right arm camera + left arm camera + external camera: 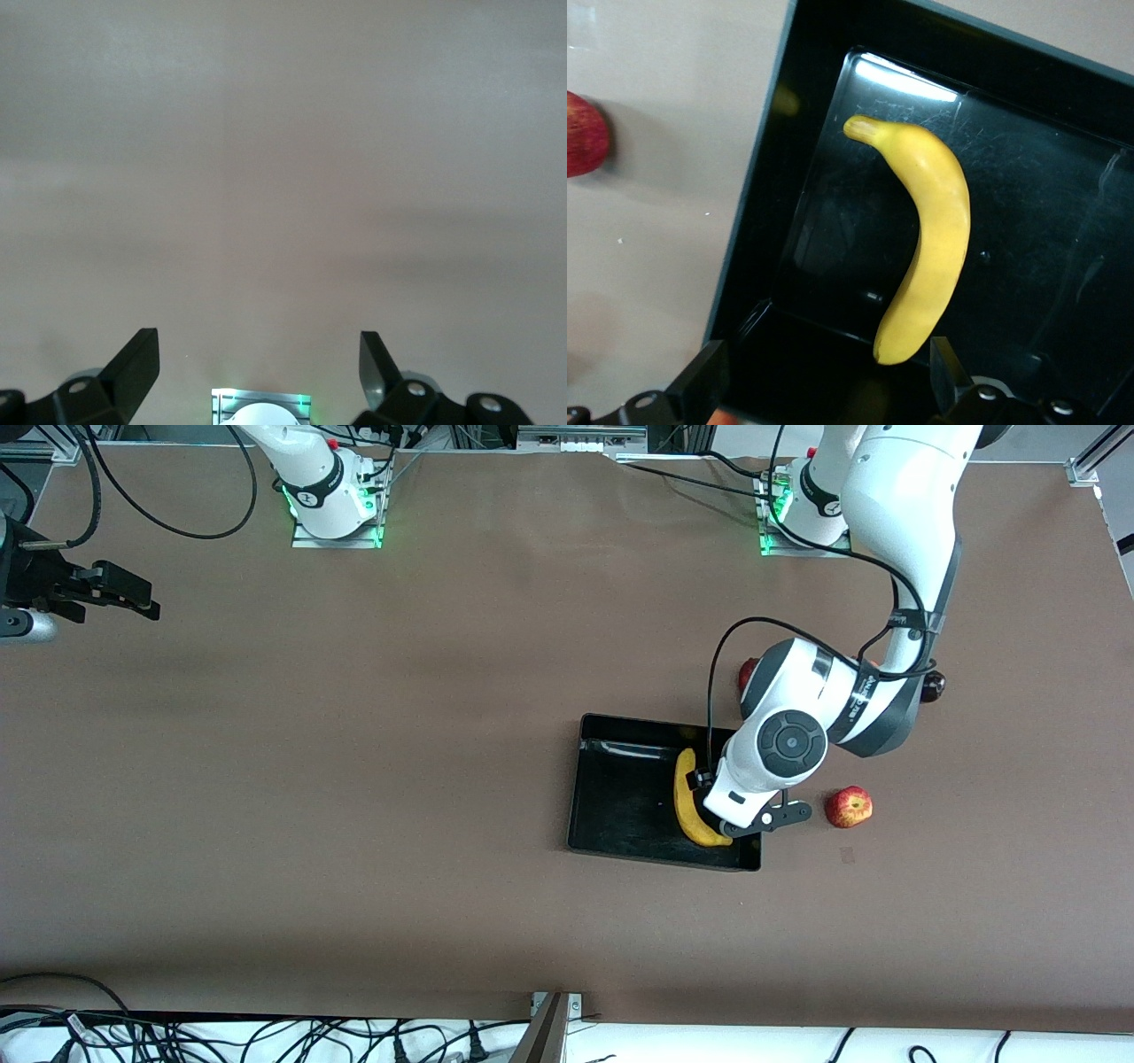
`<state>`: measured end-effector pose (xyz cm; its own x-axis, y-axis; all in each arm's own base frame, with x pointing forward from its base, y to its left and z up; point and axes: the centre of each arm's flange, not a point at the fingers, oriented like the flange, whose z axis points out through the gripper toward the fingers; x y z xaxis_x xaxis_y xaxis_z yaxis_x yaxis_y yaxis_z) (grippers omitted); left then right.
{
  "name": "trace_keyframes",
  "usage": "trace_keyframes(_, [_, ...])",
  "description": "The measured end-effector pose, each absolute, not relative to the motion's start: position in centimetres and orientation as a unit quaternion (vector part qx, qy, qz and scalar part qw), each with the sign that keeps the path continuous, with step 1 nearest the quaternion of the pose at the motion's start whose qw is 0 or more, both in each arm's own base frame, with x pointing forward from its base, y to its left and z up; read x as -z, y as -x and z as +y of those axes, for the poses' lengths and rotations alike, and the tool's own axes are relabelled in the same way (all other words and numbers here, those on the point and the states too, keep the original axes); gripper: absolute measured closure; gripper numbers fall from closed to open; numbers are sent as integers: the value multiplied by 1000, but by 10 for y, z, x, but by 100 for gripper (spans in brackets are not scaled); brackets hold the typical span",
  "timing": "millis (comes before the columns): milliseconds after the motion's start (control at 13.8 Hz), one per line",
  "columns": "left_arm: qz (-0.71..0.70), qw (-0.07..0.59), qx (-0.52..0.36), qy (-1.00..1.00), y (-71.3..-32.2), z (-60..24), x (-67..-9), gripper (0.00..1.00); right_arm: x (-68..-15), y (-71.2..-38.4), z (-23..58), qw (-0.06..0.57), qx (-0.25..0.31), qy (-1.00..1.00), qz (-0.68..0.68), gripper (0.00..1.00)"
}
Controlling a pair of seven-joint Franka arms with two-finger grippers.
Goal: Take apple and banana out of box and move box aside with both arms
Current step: 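Move the left gripper into the tray and grasp the yellow banana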
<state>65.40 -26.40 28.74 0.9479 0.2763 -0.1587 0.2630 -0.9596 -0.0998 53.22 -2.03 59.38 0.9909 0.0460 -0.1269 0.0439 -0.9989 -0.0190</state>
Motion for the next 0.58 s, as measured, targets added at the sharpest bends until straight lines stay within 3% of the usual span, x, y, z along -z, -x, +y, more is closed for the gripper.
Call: trace_keyframes(579, [-170, 29, -68, 983, -663, -273, -230, 0, -594, -532, -21, 8, -64, 998, -22, 0])
